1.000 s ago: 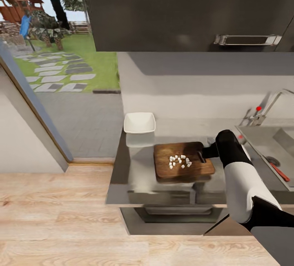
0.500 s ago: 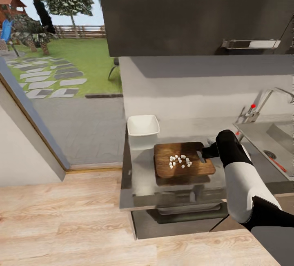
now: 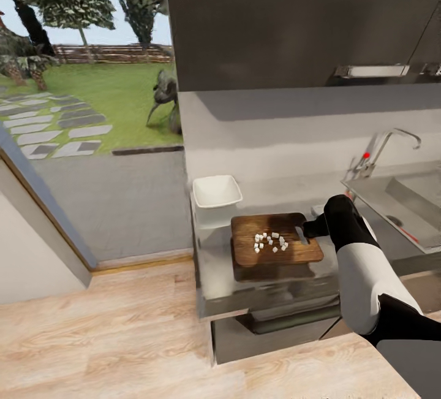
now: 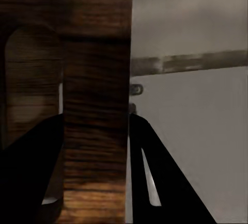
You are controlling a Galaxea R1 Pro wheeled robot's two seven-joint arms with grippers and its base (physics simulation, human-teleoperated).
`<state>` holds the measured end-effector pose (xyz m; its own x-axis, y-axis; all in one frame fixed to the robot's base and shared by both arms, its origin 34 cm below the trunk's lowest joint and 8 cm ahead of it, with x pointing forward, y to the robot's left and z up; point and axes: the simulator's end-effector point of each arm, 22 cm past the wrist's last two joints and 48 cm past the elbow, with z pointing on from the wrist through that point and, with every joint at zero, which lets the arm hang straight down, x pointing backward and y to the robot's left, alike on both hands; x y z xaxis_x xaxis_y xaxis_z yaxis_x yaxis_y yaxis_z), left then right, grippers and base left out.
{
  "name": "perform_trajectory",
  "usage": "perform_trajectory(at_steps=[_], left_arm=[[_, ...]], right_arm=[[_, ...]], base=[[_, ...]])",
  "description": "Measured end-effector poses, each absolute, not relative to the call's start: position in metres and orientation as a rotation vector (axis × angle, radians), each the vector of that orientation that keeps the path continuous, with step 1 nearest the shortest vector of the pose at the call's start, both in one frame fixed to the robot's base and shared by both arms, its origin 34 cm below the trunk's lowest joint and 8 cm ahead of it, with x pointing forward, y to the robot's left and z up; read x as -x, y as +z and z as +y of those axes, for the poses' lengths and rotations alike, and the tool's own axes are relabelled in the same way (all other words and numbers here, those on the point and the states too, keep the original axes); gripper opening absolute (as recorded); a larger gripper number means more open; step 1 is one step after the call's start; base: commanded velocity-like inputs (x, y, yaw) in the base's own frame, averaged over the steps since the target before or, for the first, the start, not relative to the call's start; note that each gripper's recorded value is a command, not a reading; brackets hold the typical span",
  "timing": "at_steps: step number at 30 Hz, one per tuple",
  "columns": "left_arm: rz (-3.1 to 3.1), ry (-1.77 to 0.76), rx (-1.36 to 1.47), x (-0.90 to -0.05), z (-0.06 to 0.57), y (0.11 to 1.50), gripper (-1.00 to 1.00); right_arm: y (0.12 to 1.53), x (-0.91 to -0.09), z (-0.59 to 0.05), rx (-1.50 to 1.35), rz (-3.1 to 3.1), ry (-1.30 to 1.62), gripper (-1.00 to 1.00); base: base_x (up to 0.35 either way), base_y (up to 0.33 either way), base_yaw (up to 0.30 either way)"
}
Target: In the kitchen, take the Vidalia onion out of the sink, dice it on the chopping board with the paring knife, put the diced onion into the bowl on the countertop, then place both the paring knife and the chopping board into the sink.
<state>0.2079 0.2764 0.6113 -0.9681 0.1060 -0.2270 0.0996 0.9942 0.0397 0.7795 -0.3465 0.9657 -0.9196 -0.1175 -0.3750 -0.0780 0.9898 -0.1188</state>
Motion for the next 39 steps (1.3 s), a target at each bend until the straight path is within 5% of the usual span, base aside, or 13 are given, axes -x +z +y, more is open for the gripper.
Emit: perform_trajectory(at_steps=[39], left_arm=[[2.858, 0.044, -0.149, -0.227, 0.276, 0.617, 1.00]], right_arm=[[0.996, -0.775, -0.357, 0.078, 2.712, -0.132, -1.00]], base=[[0.000, 0.238, -0.195]])
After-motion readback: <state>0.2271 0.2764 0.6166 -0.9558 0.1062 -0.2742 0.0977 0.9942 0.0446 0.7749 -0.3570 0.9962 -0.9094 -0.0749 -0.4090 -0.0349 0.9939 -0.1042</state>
